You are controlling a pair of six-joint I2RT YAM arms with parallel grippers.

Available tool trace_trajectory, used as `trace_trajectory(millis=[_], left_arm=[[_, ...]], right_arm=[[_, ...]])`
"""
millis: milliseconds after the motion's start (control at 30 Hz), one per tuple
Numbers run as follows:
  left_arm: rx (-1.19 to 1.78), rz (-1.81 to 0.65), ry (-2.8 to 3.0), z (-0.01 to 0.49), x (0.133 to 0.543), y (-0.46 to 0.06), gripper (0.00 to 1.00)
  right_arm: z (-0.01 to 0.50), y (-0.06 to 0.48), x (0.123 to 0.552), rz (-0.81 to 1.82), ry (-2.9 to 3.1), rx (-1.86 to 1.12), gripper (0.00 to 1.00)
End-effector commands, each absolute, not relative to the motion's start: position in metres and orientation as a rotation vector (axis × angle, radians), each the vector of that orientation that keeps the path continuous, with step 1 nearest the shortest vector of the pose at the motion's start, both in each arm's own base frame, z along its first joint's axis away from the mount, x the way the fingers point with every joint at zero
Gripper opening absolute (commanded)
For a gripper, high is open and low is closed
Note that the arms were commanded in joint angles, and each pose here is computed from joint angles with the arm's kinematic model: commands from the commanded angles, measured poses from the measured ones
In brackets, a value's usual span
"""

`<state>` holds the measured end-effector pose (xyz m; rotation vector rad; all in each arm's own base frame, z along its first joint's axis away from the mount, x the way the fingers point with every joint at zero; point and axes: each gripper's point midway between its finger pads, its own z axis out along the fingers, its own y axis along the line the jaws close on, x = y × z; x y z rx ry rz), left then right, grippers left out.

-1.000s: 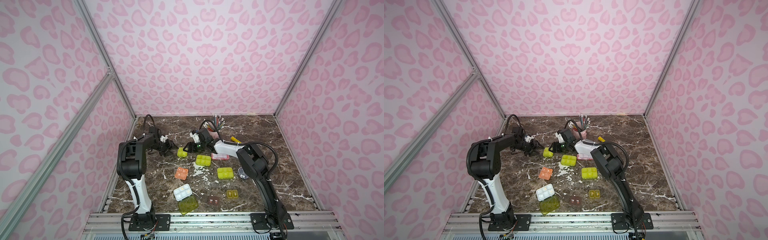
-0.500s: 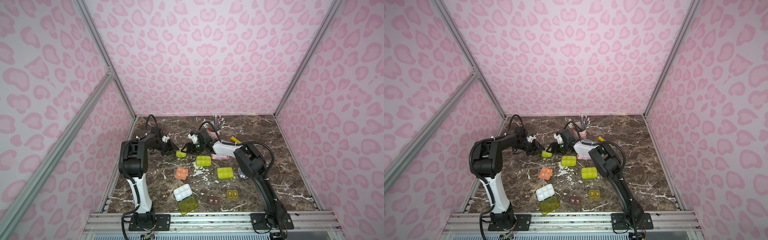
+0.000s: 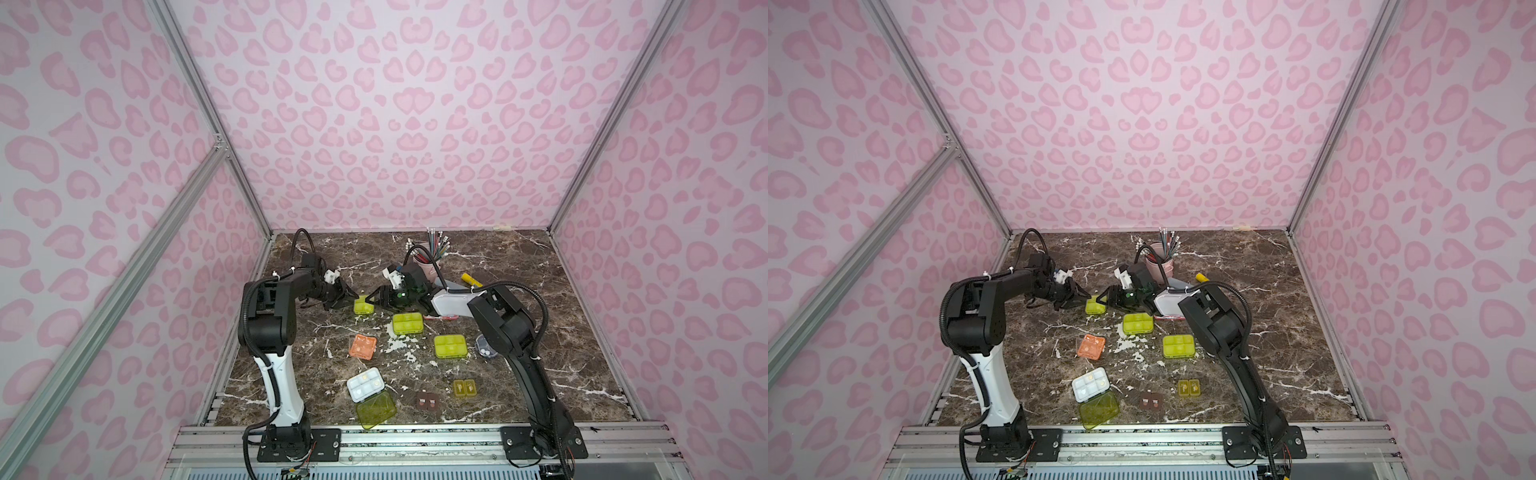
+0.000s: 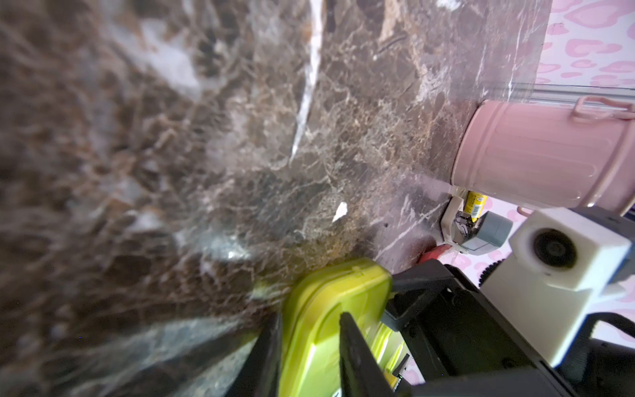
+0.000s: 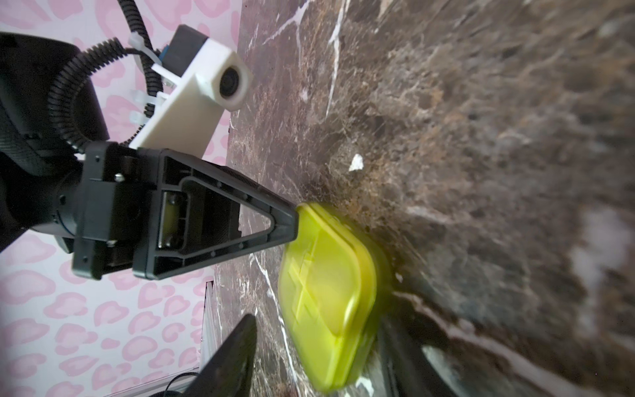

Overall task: Close pillboxes
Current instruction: Pick up the pillbox at the center of the board.

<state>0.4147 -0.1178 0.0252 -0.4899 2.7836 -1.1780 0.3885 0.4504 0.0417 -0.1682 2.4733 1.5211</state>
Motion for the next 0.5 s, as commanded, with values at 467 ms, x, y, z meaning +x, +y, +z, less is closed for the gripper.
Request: trace_trajectory(millis=[467], left_arm=[[-0.523,-1.339,2.802,0.022,0.399,-0.137,0.28]], right_arm=[[0.061,0.467,0.368,1.615,2.437,-0.312,0.50]])
